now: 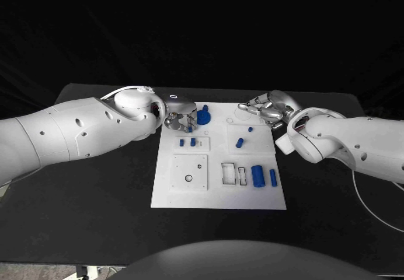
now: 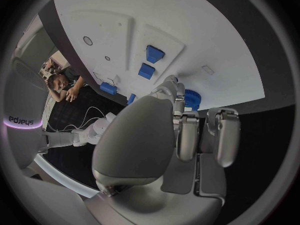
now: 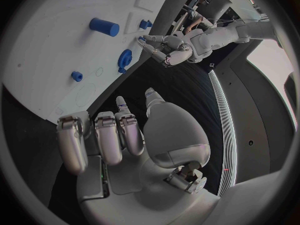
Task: Assemble the parts on the task board
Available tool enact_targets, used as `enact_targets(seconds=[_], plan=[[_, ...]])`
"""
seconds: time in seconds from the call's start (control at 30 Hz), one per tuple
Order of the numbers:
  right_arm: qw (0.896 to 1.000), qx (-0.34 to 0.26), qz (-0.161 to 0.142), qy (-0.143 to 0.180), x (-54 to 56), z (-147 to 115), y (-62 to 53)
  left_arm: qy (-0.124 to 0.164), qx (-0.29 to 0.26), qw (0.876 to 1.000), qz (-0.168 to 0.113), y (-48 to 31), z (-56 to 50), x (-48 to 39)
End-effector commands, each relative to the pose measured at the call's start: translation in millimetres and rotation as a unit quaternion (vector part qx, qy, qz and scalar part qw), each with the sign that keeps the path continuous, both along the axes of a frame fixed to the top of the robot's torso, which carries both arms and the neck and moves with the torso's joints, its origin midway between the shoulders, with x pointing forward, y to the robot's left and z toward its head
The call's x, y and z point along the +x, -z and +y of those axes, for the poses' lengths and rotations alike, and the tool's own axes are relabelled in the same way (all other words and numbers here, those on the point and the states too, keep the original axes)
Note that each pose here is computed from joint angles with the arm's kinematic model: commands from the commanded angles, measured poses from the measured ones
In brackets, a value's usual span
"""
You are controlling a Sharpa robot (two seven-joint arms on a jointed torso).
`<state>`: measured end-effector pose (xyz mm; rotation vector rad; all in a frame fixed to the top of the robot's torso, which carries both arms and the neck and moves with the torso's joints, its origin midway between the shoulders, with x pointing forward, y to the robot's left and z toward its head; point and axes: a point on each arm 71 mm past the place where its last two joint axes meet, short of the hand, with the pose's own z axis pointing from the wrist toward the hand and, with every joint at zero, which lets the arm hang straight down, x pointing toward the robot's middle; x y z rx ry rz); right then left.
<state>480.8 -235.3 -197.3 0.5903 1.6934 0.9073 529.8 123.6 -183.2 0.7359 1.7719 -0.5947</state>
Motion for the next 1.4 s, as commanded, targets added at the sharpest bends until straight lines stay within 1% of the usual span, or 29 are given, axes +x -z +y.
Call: enact_targets(seconds=[0.03, 0.47, 0.77, 1.23, 1.4], plan=[[1.0, -0.001, 0.003, -0.007, -0.4, 1.7, 0.7, 0.004, 0.008, 1.0, 0.012, 1.8, -1.9, -1.2], [1.0, -0.001, 0.003, -0.008, -0.2, 2.2, 0.7, -0.001, 0.012, 1.0, 0.015, 3.2, -1.0, -0.7], [1.0, -0.001, 0.003, -0.008, -0.3, 2.3, 0.7, -0.014, 0.021, 0.999, 0.019, 4.6, 0.9, 0.3], [1.0, -0.001, 0.003, -0.008, -0.4, 2.4, 0.7, -0.017, 0.006, 1.0, 0.013, 2.6, 4.5, 1.0], [1.0, -0.001, 0.003, -0.007, -0.3, 1.9, 0.8, -0.018, -0.012, 1.0, -0.001, -0.6, 7.0, 0.9]])
